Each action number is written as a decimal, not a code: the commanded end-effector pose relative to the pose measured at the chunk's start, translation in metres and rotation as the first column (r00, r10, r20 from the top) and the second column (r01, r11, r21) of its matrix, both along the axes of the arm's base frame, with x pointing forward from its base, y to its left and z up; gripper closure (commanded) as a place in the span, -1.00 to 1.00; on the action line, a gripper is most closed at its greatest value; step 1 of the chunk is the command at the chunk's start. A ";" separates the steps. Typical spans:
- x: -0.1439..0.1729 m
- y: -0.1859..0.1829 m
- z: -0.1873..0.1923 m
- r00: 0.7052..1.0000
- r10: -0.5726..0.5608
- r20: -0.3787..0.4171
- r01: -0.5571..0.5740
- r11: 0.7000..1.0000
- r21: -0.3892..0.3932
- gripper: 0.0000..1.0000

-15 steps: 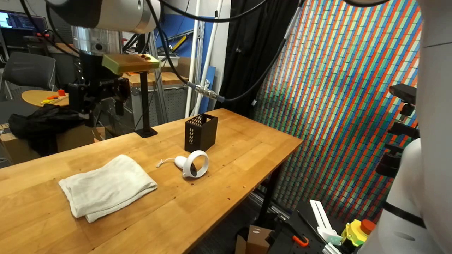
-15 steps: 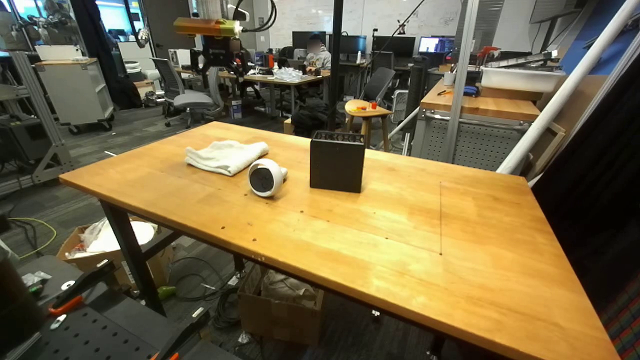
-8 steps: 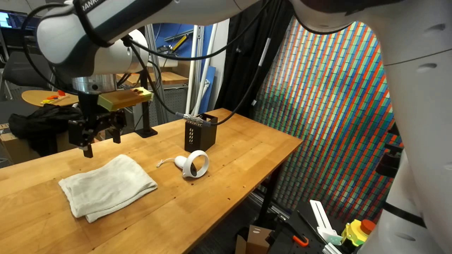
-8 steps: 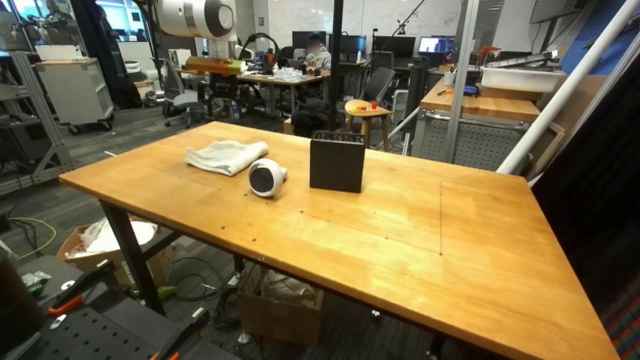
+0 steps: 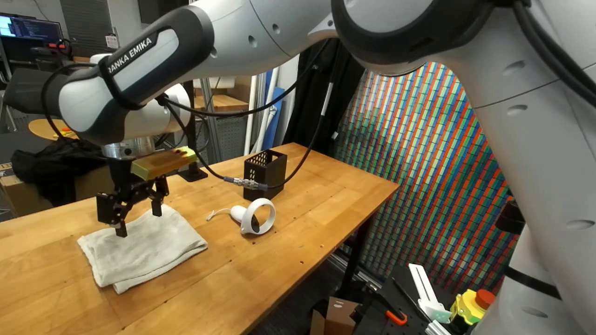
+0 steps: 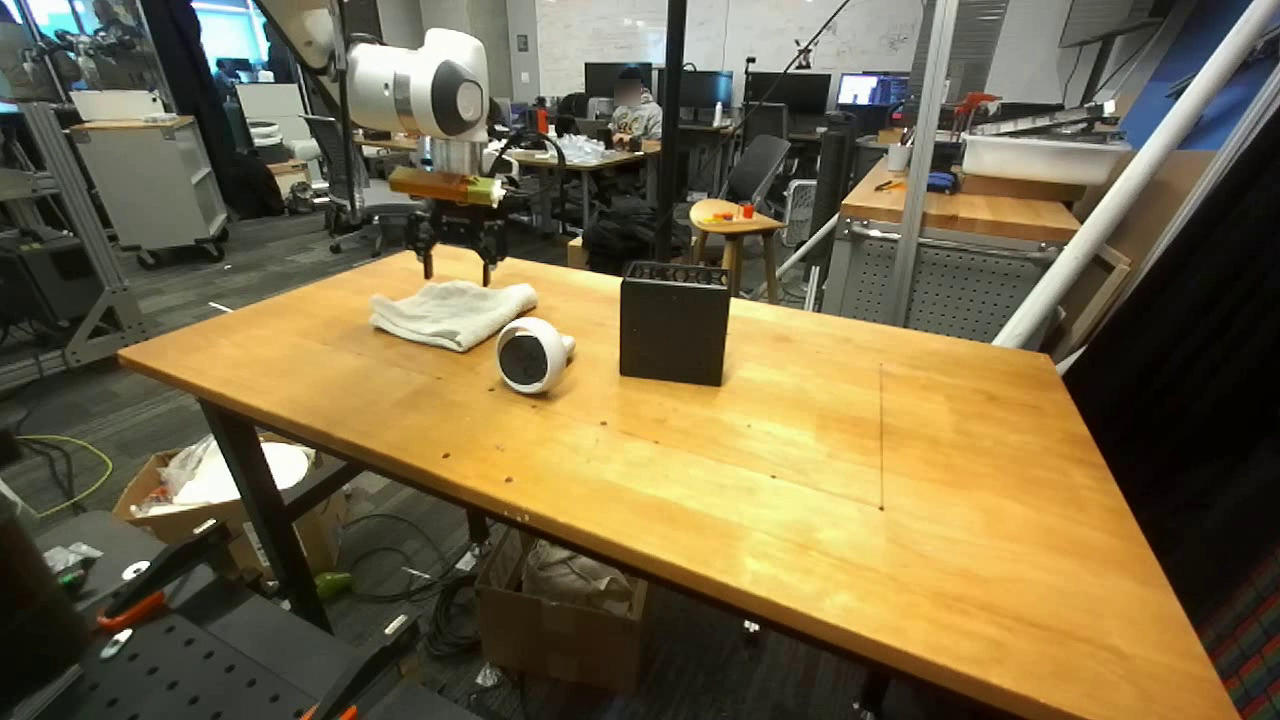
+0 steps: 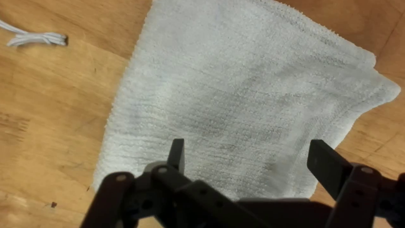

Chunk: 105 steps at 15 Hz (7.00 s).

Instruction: Pick up the towel and put it in the black object

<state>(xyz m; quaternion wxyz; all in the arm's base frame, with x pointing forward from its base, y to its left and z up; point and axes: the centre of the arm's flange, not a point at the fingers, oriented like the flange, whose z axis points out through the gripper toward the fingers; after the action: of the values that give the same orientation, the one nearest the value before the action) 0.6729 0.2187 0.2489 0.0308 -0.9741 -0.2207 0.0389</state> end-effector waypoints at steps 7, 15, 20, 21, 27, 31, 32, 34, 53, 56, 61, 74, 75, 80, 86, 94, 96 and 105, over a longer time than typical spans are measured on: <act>0.030 -0.006 -0.063 0.999 -0.035 -0.031 0.037 0.998 0.052 -1.00; 0.026 -0.010 -0.040 0.997 -0.080 -0.009 0.080 0.995 0.064 0.45; 0.016 -0.014 -0.008 0.994 -0.109 0.013 0.108 0.993 0.052 1.00; 0.012 -0.012 0.000 0.993 -0.113 0.018 0.112 0.993 0.048 1.00; -0.016 -0.016 0.078 0.986 -0.151 0.066 0.150 0.988 0.029 0.95; -0.039 -0.044 0.143 0.984 -0.141 0.113 0.143 0.990 -0.009 0.95; -0.045 -0.056 0.161 0.983 -0.134 0.122 0.138 0.990 -0.027 0.95; -0.056 -0.085 0.192 0.983 -0.124 0.136 0.134 0.989 -0.070 0.95; -0.075 -0.327 0.271 0.997 -0.054 0.061 0.060 0.992 -0.112 0.95; -0.061 -0.332 0.261 0.999 -0.016 0.032 0.020 0.994 -0.107 0.95; -0.034 -0.341 0.245 1.000 0.030 -0.002 -0.030 0.996 -0.086 0.95; 0.017 -0.370 0.203 0.999 -0.006 0.035 0.007 1.000 -0.029 0.95; 0.022 -0.367 0.197 0.999 -0.005 0.036 0.006 1.000 -0.023 0.95; 0.032 -0.354 0.162 1.000 -0.007 0.030 0.006 1.000 0.013 0.95; 0.031 -0.366 0.127 0.999 -0.037 0.031 0.036 0.999 0.026 0.95; 0.015 -0.373 0.107 0.996 -0.086 0.022 0.085 0.995 0.045 0.95; 0.014 -0.370 0.099 0.995 -0.095 0.012 0.094 0.994 0.062 0.95; -0.014 -0.380 0.105 0.985 -0.170 0.006 0.169 0.984 0.055 0.95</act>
<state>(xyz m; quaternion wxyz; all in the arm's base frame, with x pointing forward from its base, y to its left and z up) 0.6835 -0.1625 0.3485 0.0515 -0.9857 -0.1563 0.0367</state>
